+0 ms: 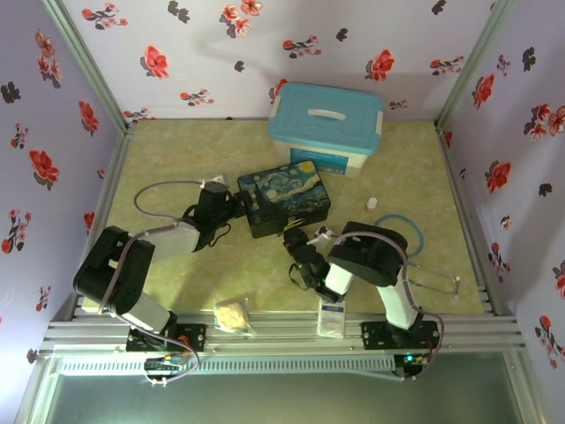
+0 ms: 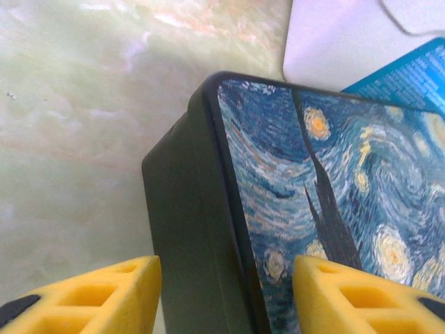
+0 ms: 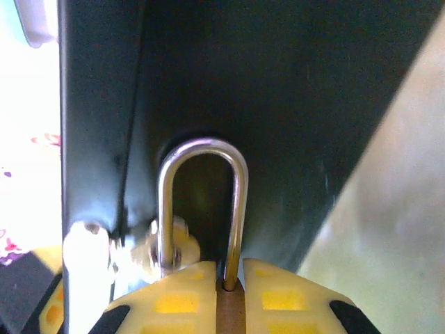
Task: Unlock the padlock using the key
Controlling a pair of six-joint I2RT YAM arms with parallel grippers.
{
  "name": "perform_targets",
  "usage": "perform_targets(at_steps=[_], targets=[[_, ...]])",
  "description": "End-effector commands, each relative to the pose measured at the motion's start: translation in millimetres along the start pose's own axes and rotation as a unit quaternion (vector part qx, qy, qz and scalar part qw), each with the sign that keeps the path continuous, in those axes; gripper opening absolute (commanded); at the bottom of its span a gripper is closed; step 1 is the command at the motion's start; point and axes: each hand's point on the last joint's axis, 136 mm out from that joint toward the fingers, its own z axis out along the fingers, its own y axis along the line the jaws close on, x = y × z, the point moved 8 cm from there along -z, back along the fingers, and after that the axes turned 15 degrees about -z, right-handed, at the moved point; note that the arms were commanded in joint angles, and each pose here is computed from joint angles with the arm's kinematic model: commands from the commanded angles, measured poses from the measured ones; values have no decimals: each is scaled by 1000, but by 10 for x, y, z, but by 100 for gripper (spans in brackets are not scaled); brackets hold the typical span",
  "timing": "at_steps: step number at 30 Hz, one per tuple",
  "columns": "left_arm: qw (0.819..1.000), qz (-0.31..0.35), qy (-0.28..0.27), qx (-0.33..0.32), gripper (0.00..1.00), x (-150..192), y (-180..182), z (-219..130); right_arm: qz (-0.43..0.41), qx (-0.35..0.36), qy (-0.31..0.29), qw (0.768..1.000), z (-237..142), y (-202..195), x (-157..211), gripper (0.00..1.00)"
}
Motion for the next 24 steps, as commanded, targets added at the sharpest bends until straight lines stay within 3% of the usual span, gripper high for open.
perform_targets(at_steps=[1, 11, 14, 20, 24], targets=[[993, -15, 41, -111, 50, 245, 582, 72, -19, -17, -17, 1000, -18, 98, -214, 0], [993, -5, 39, -113, 50, 159, 567, 107, -8, -17, -28, 999, -75, 102, -296, 0], [993, -5, 34, -110, 50, 84, 546, 82, -53, -30, -27, 998, -142, 178, -391, 0], [997, 6, 32, -71, 52, -120, 379, 79, -94, -62, 104, 988, -193, 218, -468, 0], [997, 40, 33, -57, 55, -249, 180, 85, -146, -67, 222, 962, -247, 367, -491, 0]])
